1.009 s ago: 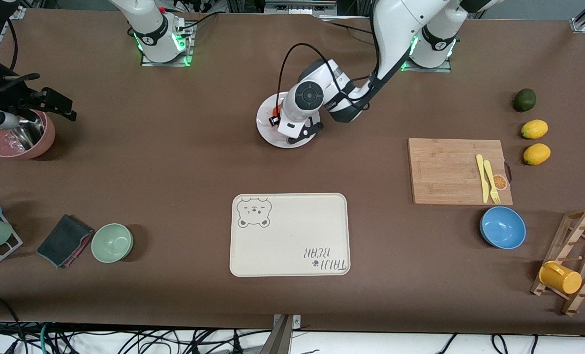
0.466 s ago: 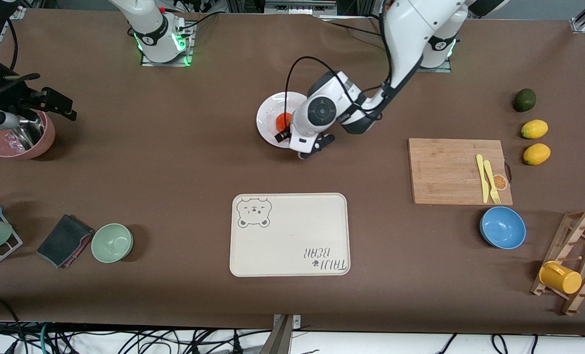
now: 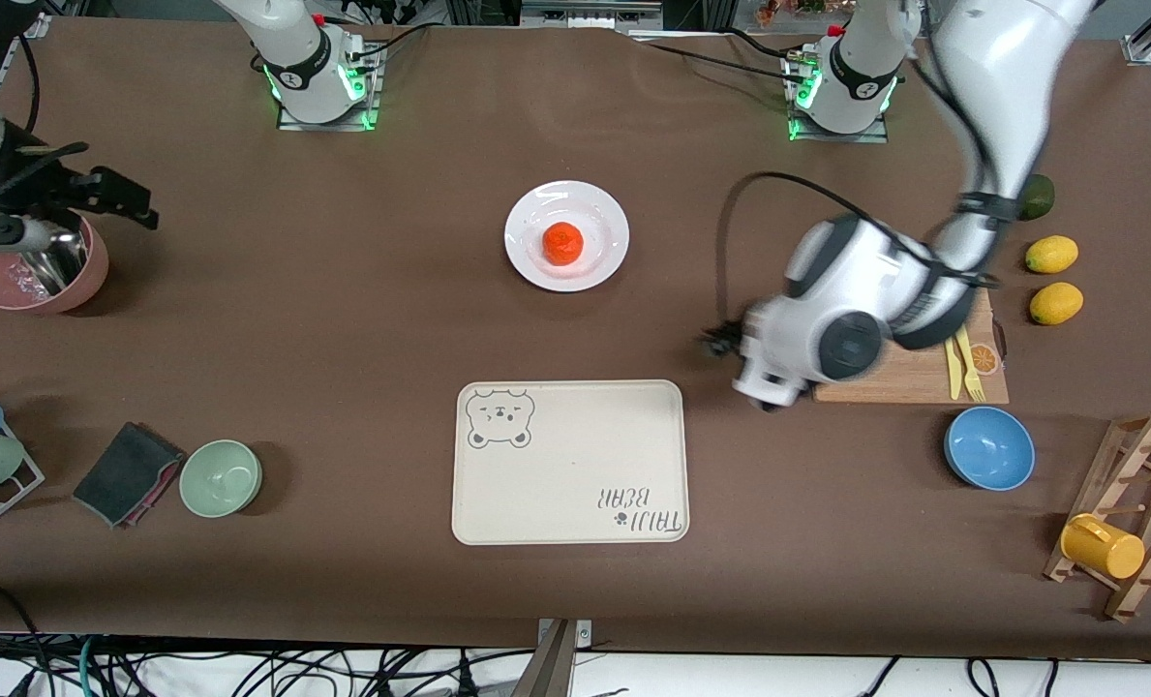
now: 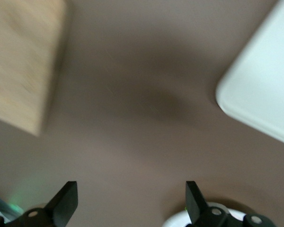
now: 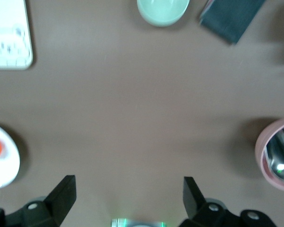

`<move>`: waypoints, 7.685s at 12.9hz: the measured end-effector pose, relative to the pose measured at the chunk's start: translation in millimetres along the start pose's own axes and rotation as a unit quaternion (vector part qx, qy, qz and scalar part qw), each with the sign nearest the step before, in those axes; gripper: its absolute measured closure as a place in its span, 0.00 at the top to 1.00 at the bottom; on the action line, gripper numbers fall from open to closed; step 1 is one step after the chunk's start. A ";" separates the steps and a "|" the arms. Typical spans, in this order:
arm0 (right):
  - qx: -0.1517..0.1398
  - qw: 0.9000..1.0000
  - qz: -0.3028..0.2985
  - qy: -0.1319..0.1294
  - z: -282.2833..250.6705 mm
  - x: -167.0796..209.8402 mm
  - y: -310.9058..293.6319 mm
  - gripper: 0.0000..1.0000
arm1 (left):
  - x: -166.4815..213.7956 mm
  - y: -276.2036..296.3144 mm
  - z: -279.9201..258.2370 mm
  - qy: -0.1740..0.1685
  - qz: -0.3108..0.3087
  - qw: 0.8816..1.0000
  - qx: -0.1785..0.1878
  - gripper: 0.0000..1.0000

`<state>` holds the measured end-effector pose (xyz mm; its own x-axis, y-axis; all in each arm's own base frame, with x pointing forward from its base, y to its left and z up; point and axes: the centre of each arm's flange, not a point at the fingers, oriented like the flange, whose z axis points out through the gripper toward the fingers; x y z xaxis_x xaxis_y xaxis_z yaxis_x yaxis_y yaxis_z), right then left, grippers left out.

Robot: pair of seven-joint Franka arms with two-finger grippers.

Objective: Place orange and plate with both arms

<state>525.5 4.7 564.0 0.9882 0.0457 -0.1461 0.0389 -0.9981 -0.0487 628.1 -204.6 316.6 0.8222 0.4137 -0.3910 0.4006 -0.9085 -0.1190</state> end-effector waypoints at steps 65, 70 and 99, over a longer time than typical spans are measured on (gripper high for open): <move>0.471 0.880 0.016 0.062 420.4 239.0 -293.5 0.04 | -43.4 -239.7 -241.5 0.193 0.208 0.959 0.001 1.00; 0.424 0.902 -0.034 0.077 419.8 244.7 -282.7 0.33 | -43.4 -239.7 -241.5 0.193 0.208 0.959 0.001 1.00; -0.105 0.976 -0.005 -0.192 107.5 95.7 -123.0 1.00 | -43.8 -239.2 -244.6 0.198 0.208 0.958 0.000 1.00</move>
<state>599.3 136.4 449.8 0.8612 0.0276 -0.5076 0.1170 -0.9825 0.1451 595.3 9.0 585.4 0.9996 0.0056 -0.0280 0.0048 -0.9996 -0.0279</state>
